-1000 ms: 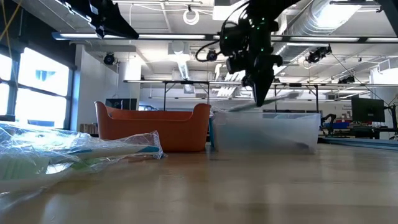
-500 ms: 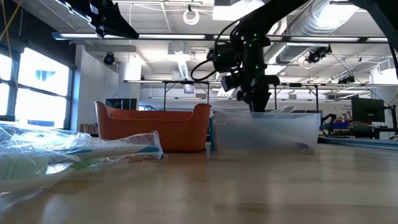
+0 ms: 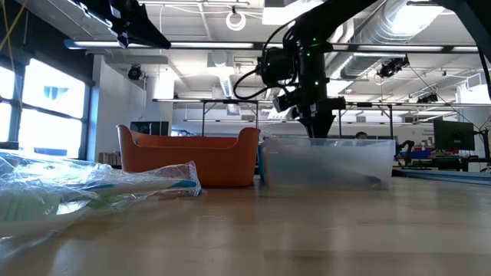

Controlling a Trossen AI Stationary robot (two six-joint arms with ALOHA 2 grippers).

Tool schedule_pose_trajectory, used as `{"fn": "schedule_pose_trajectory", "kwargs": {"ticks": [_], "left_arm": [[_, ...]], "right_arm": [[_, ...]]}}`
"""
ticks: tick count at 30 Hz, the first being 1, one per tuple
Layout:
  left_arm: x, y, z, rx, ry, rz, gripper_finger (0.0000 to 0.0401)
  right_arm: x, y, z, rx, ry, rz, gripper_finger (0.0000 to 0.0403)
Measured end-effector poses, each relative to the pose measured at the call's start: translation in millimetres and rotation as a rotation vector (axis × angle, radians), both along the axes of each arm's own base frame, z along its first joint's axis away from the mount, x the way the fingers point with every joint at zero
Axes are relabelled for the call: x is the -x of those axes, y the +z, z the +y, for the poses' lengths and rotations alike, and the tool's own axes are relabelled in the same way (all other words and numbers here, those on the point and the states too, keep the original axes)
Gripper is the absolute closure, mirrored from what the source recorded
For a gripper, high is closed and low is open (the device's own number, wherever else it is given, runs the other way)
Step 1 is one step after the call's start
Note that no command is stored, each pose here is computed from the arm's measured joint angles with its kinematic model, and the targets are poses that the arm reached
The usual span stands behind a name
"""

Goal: Pick & Place Toothbrushes
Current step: Put the green toothbrush into the right blue bin, then put the blue toothbrush into the left blue bin

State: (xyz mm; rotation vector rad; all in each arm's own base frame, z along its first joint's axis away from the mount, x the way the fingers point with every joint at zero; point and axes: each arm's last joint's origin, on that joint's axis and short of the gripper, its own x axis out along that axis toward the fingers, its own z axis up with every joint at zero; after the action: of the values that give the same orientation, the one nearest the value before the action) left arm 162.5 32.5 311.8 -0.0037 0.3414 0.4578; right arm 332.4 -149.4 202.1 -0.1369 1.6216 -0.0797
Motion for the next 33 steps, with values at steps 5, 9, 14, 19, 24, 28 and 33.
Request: {"fn": "schedule_pose_trajectory", "kwargs": {"ticks": [5, 9, 14, 19, 24, 28, 33], "left_arm": [[0.3, -0.8, -0.1, 0.001, 0.0, 0.009, 0.0401], [0.4, -0.9, -0.1, 0.001, -0.001, 0.01, 0.0401], [0.4, -0.9, -0.1, 0.0, -0.001, 0.011, 0.0401], [0.3, -0.9, -0.1, 0.0, -0.001, 0.011, 0.0401], [0.3, -0.9, -0.1, 0.001, -0.001, 0.011, 0.0401], [0.4, -0.9, -0.1, 0.002, -0.003, 0.01, 0.0401], [0.2, -1.0, -0.4, 0.031, 0.0, -0.003, 0.0401]], "right_arm": [[2.3, 7.2, 5.2, 0.026, 0.015, 0.013, 0.033], [7.6, 22.5, 8.0, 0.054, 0.017, -0.016, 0.0342], [15.6, 46.9, 10.9, 0.1, 0.001, -0.092, 0.0349], [24.9, 73.9, 17.4, 0.13, -0.101, -0.214, 0.0349], [30.2, 100.7, 25.3, 0.067, -0.219, -0.419, 0.0349], [30.1, 120.2, 32.4, -0.063, -0.282, -0.608, 0.0349], [18.3, 135.5, 41.2, -0.199, -0.301, -0.808, 0.0349]]}}
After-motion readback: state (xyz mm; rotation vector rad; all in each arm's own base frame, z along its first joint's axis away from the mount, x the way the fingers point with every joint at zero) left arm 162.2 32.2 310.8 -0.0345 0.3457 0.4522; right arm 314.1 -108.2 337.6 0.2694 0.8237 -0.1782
